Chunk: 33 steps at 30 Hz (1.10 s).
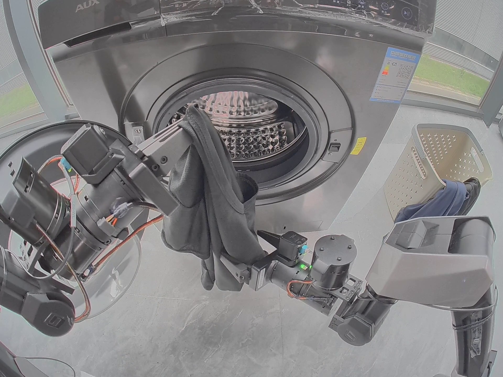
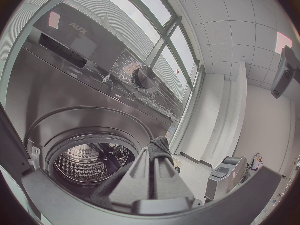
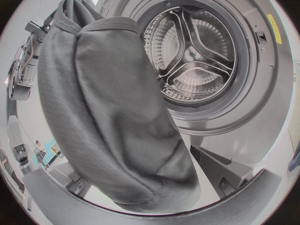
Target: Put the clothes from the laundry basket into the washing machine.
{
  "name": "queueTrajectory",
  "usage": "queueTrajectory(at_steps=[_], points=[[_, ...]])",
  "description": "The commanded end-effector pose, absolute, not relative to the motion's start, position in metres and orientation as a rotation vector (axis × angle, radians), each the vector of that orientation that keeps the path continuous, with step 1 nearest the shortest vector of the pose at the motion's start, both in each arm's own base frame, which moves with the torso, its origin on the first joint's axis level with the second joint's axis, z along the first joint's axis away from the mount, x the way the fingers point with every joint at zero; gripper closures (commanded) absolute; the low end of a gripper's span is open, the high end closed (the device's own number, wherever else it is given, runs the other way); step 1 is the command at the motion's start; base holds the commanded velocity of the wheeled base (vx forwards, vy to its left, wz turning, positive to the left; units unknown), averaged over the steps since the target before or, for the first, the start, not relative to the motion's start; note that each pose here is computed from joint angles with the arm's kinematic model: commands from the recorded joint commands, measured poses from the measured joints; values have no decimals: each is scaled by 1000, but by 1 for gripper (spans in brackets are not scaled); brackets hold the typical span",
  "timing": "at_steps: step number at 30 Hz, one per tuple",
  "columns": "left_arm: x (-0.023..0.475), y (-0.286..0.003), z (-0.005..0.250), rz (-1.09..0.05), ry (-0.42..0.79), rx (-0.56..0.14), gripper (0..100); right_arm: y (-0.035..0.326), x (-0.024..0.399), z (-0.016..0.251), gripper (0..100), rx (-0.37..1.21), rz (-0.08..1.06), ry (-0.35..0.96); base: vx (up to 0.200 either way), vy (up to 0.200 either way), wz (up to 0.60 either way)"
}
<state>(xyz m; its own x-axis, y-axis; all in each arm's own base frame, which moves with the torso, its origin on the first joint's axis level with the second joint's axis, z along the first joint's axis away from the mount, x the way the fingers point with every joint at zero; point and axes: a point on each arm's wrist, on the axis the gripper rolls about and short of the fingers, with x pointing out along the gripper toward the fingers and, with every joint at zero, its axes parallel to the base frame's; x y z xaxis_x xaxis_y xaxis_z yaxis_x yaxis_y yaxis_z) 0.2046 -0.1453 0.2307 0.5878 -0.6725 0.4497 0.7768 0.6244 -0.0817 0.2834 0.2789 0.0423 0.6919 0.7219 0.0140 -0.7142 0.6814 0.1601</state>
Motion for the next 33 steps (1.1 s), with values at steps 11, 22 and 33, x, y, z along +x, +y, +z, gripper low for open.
queueTrajectory(at_steps=[11,22,33], points=[[206,-146,231,-855,-399,-285,100,300,287,23,0,148,832,60,0,0,0],[204,-145,234,-857,-415,-288,100,314,320,3,0,153,767,16,0,0,0],[203,-145,236,-861,-421,-289,100,319,345,14,0,185,693,-55,0,0,0]])
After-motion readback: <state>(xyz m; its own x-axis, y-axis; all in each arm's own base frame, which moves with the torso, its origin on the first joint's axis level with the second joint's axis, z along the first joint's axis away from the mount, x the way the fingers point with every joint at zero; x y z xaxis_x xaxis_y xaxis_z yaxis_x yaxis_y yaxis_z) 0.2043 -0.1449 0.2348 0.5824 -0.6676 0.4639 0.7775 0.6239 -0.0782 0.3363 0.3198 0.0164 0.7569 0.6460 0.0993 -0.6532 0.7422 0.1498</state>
